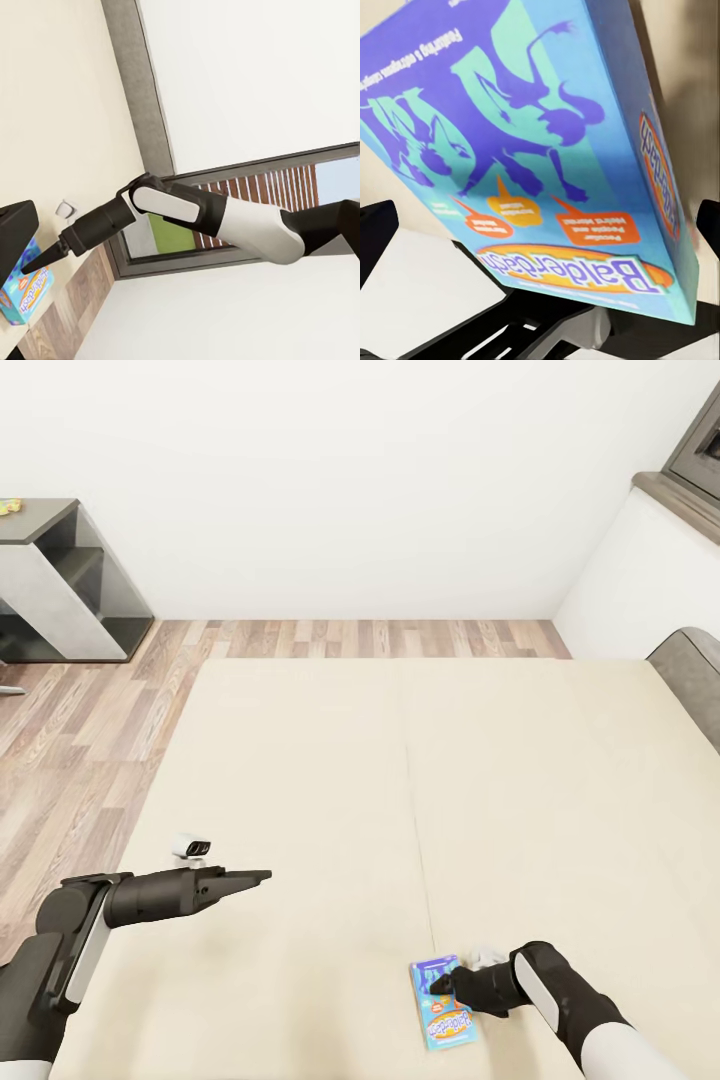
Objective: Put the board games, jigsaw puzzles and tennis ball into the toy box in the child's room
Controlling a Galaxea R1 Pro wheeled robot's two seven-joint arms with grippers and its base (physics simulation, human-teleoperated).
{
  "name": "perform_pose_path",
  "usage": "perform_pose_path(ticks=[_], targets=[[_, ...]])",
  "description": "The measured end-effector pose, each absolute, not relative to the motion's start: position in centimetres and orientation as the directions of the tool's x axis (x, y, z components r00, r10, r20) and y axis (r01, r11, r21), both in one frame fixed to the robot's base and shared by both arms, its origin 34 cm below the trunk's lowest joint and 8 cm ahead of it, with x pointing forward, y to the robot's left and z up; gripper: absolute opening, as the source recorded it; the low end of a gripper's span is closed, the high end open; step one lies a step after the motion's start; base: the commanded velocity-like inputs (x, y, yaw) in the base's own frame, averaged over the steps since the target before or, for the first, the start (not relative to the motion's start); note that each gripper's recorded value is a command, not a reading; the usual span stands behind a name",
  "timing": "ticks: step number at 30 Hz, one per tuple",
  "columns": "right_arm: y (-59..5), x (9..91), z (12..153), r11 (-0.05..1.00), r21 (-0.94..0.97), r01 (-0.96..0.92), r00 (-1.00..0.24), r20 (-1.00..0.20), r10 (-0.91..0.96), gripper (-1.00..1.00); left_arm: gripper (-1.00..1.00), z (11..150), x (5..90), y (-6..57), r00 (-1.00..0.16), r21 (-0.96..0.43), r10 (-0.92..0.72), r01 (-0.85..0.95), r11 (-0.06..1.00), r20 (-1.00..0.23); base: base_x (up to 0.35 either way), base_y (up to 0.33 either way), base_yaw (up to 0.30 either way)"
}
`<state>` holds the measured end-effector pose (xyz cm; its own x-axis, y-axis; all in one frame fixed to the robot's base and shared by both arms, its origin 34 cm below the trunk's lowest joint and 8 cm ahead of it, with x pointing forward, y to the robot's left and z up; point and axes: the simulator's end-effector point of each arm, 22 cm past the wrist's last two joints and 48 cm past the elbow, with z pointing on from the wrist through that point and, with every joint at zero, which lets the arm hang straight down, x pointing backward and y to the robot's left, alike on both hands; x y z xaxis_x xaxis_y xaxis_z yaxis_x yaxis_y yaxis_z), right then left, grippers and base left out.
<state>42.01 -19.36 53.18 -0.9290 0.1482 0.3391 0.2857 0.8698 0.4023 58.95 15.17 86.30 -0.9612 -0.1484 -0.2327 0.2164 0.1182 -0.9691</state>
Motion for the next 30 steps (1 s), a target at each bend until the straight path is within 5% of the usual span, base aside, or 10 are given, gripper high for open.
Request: perform_pose_path(ticks=[30], targets=[[-15.1, 43.1, 54.3, 0.817, 0.51, 0.267, -0.943, 0.313, 0.113, 1.0, 1.0, 86.3, 59.0, 15.2, -0.961, -0.969, -0.149, 0.217, 0.119, -0.233, 0.0, 0.0, 0.0]])
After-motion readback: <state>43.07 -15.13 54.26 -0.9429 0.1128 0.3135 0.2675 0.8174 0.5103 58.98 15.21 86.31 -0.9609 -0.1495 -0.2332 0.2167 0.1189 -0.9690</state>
